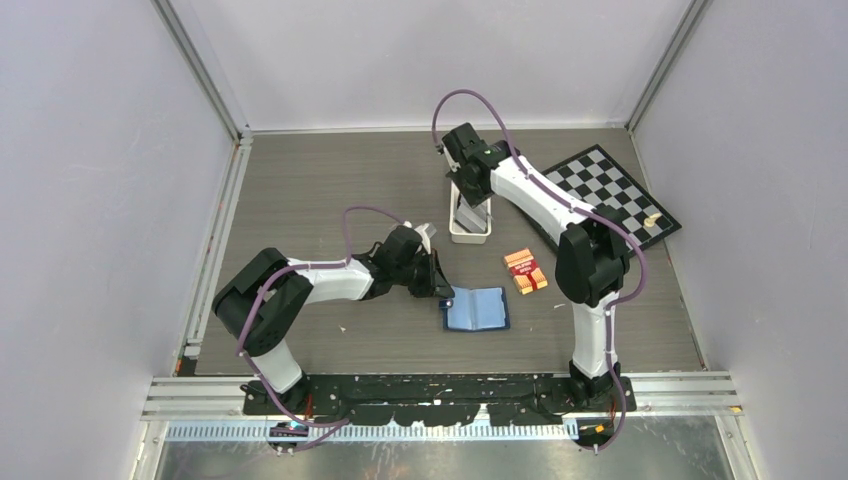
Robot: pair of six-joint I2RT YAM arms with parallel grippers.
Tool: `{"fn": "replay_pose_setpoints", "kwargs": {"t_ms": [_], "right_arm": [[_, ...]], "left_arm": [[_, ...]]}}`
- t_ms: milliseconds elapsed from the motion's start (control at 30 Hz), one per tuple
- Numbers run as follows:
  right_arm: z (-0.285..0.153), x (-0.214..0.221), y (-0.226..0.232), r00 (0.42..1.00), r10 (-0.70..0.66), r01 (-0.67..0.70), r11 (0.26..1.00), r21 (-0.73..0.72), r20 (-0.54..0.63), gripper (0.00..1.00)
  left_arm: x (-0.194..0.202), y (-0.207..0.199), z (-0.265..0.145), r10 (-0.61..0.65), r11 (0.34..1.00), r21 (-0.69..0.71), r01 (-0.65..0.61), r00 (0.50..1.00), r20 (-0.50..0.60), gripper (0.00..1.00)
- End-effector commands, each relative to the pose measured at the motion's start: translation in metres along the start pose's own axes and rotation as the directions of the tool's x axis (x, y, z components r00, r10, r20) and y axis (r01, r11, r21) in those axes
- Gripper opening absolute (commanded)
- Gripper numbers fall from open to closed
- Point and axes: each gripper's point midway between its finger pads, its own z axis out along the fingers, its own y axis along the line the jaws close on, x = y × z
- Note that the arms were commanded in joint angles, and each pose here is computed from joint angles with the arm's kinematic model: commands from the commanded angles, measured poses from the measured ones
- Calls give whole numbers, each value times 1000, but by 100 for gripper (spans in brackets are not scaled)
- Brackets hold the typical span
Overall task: Put the credit cards into the card holder
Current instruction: Pick up the credit card from the storage box.
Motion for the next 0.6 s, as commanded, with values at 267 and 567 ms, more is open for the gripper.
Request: {"fn": "replay_pose_setpoints", "kwargs": {"t_ms": [267,567], "right_arm": [[-31,-27,-6,996,61,-58,997,-50,63,0],[-18,-24,-4,995,98,-95,993,-66,36,1]], "left_arm": [[-1,1,2,18,1000,-1,-18,1000,-4,0],[0,1,2,16,1000,-2,-16,1000,-4,0]]}}
